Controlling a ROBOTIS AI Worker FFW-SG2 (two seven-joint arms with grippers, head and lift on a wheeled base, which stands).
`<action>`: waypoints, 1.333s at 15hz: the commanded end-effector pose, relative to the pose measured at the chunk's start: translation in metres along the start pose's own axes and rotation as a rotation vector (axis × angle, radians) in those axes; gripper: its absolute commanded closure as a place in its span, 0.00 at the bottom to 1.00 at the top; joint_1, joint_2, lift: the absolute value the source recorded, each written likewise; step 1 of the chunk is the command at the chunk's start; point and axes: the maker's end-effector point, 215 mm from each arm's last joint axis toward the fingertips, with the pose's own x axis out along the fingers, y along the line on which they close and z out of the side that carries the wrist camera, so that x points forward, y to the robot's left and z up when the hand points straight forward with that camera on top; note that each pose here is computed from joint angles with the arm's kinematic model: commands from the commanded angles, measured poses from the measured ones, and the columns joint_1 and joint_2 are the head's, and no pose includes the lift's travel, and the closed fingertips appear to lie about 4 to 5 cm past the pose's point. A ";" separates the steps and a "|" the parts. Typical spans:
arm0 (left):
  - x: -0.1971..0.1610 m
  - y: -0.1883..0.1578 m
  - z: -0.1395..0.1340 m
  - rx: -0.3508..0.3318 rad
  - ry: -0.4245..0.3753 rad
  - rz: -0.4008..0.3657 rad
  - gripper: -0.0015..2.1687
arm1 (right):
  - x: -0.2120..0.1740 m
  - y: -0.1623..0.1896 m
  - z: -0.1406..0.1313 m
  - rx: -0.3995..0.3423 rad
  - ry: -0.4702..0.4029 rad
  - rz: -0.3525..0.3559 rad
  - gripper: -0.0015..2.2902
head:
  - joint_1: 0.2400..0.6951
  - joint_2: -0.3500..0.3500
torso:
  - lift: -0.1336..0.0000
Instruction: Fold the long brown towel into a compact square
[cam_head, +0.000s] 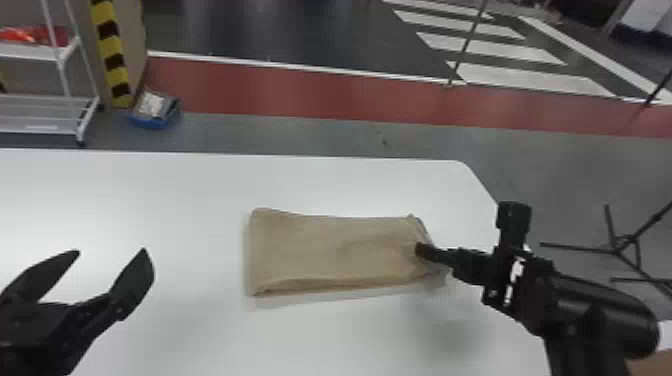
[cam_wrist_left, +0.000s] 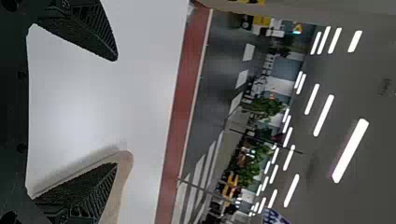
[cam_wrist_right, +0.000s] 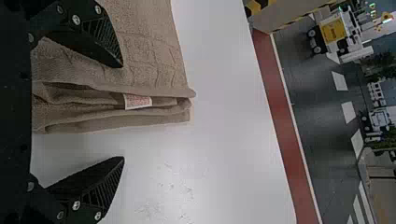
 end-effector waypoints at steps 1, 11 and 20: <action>0.002 0.004 0.015 0.011 -0.129 0.023 0.04 | 0.001 0.001 0.000 -0.001 0.000 0.004 0.16 | 1.00 0.14 | 0.08; -0.006 0.010 0.020 0.017 -0.228 0.073 0.04 | -0.008 0.004 0.017 0.030 -0.070 0.049 0.72 | 1.00 0.17 | 0.08; -0.009 0.011 0.015 0.053 -0.231 0.118 0.04 | -0.054 0.122 0.067 -0.037 -0.205 0.240 0.72 | 1.00 0.24 | 0.08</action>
